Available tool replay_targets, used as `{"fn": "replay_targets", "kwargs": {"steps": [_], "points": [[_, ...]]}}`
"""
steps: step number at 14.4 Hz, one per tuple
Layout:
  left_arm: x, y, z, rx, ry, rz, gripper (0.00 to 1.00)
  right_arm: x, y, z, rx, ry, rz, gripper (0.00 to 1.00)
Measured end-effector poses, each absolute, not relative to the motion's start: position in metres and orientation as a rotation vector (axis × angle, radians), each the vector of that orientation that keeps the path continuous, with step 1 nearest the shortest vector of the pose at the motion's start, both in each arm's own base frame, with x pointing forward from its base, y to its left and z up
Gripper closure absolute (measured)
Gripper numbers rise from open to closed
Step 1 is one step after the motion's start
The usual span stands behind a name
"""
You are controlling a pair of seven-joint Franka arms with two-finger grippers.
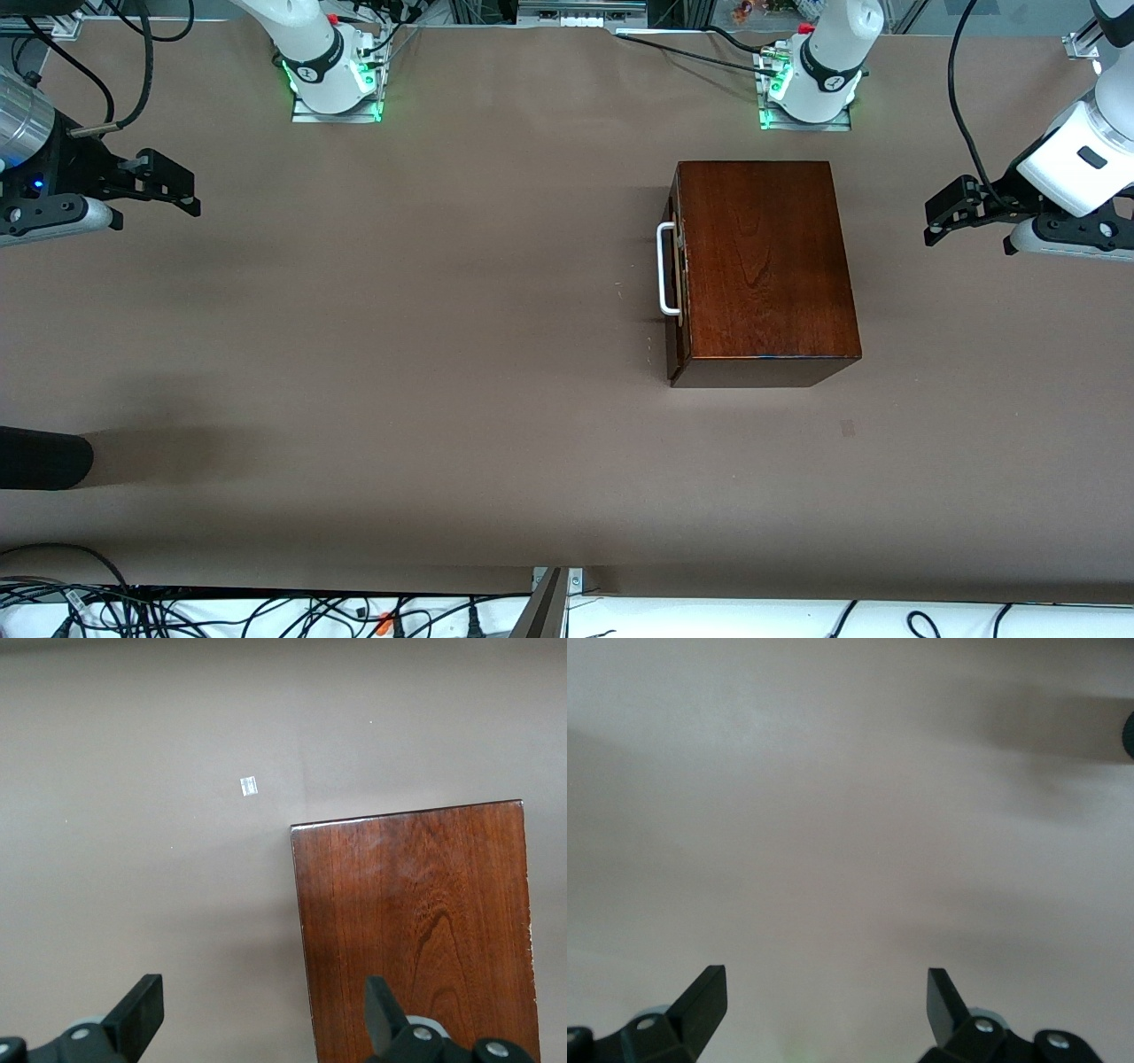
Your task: Open drawer, take yellow block, close drawer
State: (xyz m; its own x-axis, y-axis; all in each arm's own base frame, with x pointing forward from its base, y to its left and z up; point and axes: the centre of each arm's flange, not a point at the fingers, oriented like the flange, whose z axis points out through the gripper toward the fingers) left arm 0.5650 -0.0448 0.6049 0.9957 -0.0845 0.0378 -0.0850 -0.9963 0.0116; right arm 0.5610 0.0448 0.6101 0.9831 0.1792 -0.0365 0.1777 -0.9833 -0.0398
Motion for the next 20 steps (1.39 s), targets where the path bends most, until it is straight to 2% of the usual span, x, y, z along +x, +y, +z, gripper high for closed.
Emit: {"fn": "replay_targets", "kwargs": {"steps": [20], "points": [[0.5619,-0.0469,0.6084,3.124,-0.137,0.057,0.0,0.5609,0.045,0.6101,-3.092,-0.279,0.062,0.0]]}}
